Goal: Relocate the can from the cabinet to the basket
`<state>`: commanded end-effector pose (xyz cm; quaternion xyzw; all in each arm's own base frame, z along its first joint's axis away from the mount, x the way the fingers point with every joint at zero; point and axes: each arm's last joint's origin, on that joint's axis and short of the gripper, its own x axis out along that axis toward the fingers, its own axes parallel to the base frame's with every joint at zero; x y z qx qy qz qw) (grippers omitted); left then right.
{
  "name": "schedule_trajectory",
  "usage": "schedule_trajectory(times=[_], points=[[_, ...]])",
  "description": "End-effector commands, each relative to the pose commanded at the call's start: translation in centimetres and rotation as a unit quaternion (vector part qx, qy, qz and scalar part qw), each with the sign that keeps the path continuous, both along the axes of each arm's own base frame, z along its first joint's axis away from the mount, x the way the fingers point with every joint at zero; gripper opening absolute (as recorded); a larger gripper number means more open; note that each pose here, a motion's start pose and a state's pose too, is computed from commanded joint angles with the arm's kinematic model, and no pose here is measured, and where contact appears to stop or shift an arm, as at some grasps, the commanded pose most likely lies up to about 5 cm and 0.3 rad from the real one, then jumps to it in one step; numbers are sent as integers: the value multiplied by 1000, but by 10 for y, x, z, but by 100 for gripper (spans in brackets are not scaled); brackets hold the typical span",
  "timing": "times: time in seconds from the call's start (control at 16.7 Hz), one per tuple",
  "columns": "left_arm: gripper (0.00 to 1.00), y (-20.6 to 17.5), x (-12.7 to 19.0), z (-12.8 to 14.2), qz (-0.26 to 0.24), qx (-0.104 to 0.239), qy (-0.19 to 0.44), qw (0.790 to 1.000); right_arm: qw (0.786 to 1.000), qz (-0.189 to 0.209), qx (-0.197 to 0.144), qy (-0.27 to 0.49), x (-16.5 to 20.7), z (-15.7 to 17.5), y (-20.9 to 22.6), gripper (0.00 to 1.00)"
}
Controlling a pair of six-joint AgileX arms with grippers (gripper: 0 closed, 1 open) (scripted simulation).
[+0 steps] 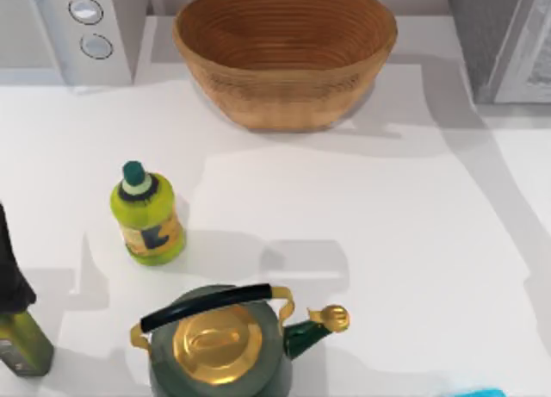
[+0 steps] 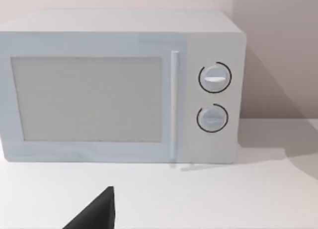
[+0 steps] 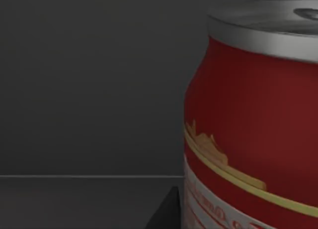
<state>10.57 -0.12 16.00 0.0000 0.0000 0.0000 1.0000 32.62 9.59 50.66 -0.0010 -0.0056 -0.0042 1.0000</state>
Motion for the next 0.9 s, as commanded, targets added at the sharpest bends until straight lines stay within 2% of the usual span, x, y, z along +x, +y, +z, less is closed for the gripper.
schedule_trajectory(times=[0.6,0.72,0.9], points=[[100,0,0,0,0,0,0,1000,1000,0,1,0,-1,1,1,0],[100,0,0,0,0,0,0,1000,1000,0,0,-1,-16,8,6,0],[100,0,0,0,0,0,0,1000,1000,-2,-1,1,-60,27,16,0]])
